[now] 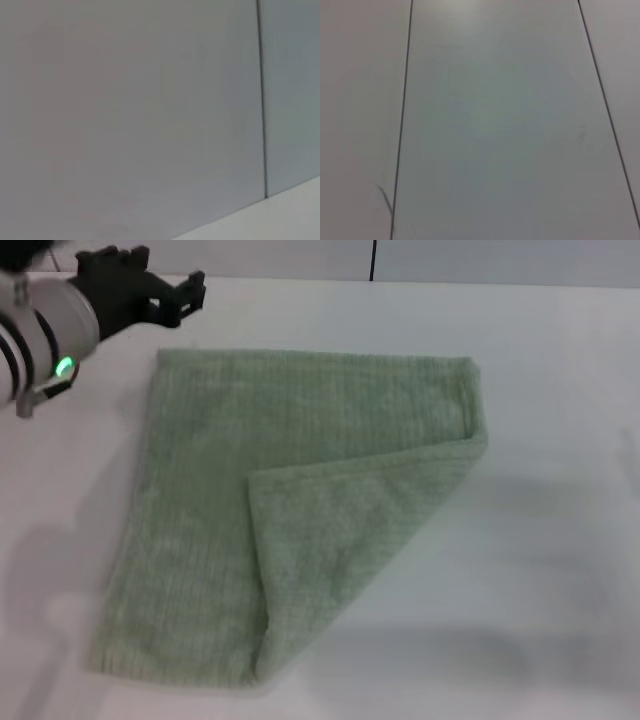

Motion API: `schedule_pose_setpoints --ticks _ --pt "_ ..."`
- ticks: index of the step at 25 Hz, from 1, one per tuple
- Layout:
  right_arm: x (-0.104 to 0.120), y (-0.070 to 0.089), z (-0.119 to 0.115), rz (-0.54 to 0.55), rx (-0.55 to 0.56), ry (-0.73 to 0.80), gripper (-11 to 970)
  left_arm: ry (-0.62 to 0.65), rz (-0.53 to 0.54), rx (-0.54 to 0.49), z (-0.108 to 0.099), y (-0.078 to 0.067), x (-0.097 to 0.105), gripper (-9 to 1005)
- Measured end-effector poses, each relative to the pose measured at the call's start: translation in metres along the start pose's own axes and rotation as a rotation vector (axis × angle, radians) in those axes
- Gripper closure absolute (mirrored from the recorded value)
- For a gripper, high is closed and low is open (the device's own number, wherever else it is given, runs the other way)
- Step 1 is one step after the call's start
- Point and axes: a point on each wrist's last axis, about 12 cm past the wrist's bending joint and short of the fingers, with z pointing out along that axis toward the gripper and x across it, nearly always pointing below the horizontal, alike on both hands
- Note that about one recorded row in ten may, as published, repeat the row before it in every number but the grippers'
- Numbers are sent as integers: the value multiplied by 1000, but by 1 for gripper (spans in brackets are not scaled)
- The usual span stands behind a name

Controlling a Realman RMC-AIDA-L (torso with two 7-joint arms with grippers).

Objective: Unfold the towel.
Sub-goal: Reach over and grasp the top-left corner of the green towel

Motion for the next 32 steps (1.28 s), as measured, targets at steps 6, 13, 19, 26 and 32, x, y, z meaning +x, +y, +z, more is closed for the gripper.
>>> schedule_pose_setpoints --ticks 6,13,19,26,32 --pt "2 4 3 9 -26 9 170 50 -37 29 -7 4 -11 428" --pt "6 9 13 75 -75 29 170 228 25 138 3 -9 -11 634" --pt "23 29 39 104 -232 145 170 327 61 175 12 -15 -8 838" --pt "32 47 78 166 -367 299 170 363 61 158 18 -12 2 988" --pt "17 70 119 174 -481 428 171 367 28 140 22 -7 6 997"
